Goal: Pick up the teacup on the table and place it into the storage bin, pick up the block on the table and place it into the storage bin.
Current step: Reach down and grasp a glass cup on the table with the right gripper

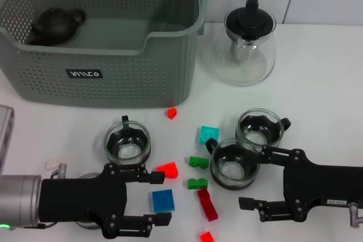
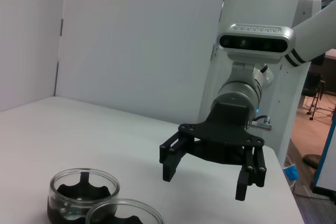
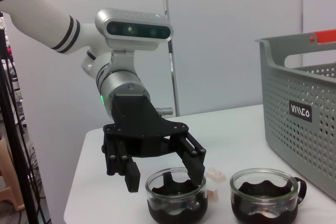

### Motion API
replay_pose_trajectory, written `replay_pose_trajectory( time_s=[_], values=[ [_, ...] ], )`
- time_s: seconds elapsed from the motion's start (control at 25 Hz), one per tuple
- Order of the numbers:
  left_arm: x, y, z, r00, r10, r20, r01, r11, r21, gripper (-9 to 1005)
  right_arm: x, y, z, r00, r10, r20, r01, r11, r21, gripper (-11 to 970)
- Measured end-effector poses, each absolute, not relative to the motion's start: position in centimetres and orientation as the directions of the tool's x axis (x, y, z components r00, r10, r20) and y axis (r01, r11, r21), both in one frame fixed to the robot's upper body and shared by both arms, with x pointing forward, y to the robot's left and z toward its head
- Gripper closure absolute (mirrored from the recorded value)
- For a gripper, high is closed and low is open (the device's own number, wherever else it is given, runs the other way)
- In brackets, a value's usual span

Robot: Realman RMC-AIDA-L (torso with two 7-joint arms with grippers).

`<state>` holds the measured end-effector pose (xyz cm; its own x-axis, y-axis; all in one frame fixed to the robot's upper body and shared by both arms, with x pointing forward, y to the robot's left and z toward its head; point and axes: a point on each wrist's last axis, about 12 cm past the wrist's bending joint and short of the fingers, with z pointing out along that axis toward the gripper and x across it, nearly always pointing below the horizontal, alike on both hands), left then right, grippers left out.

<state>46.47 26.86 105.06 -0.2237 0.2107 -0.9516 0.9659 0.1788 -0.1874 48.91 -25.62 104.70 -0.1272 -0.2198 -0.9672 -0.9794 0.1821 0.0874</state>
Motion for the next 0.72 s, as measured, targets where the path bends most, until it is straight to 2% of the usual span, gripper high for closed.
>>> replay_pose_trajectory(
  time_s=[0.52,0.72],
  values=[
    [46.5,27.2,105.5,-0.219,0.202,-0.955,0.968,0.168,-0.187,270,49.0,-25.7,104.7,-0.141,-0.224,-0.964,-0.976,0.196,0.097,90],
    [45.6,30.6,106.8,-0.219,0.111,-0.97,0.949,0.257,-0.185,271,49.6,-26.7,105.2,-0.245,-0.186,-0.951,-0.946,0.261,0.193,90]
  ],
)
